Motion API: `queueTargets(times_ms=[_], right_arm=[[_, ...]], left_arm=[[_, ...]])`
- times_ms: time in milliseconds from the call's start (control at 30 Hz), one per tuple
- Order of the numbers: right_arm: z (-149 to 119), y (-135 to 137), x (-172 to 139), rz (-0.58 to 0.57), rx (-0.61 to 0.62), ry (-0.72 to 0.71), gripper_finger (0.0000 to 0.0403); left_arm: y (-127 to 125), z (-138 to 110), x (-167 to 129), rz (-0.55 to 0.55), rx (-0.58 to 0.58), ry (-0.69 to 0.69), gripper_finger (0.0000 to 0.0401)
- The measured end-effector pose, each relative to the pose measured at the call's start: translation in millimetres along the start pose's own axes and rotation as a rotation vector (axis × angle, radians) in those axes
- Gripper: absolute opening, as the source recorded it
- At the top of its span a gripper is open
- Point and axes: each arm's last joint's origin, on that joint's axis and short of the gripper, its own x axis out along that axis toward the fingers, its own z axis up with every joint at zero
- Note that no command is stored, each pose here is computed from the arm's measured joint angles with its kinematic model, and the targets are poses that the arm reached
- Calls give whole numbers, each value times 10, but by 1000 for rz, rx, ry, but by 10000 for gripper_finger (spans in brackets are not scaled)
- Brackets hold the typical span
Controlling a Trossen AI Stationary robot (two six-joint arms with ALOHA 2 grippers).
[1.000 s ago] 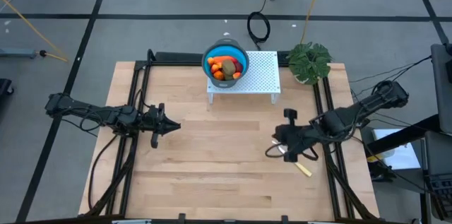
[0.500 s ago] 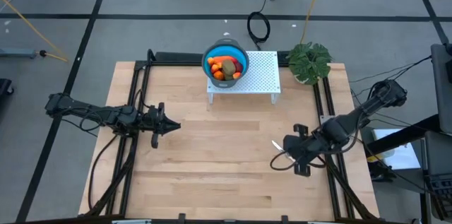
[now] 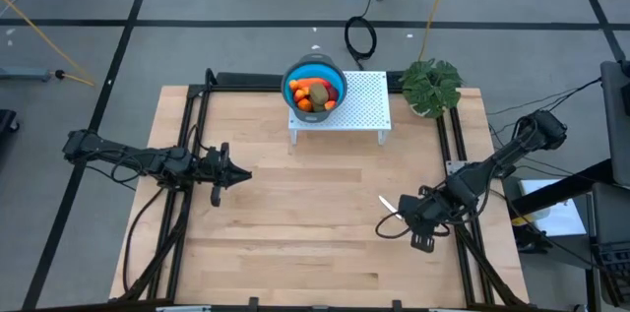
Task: Pick & Place Fruit
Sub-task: Put the knife on the shelf
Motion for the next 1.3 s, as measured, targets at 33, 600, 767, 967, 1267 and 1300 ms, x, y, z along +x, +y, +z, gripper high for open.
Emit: queueTargets(times_ms=[33, 600, 767, 967, 1267, 1300], right_arm=[[-4, -4, 33, 18, 10, 10, 85], [-127, -223, 416, 8, 247, 84, 196], [-145, -273, 537, 38, 301, 68, 188], [-178, -339, 641, 45, 335, 63, 180], [-229, -427, 713, 8, 351, 77, 171], [-235, -437, 721, 4, 358, 79, 171]], left_arm=[[0, -1, 0, 0, 0, 1, 21], [0, 0, 0, 0, 0, 0, 21], [0, -1, 0, 0, -1, 1, 21], [0, -1, 0, -1, -1, 1, 21], [0, -1, 0, -1, -1, 1, 21], [0, -1, 0, -1, -1, 1, 21]])
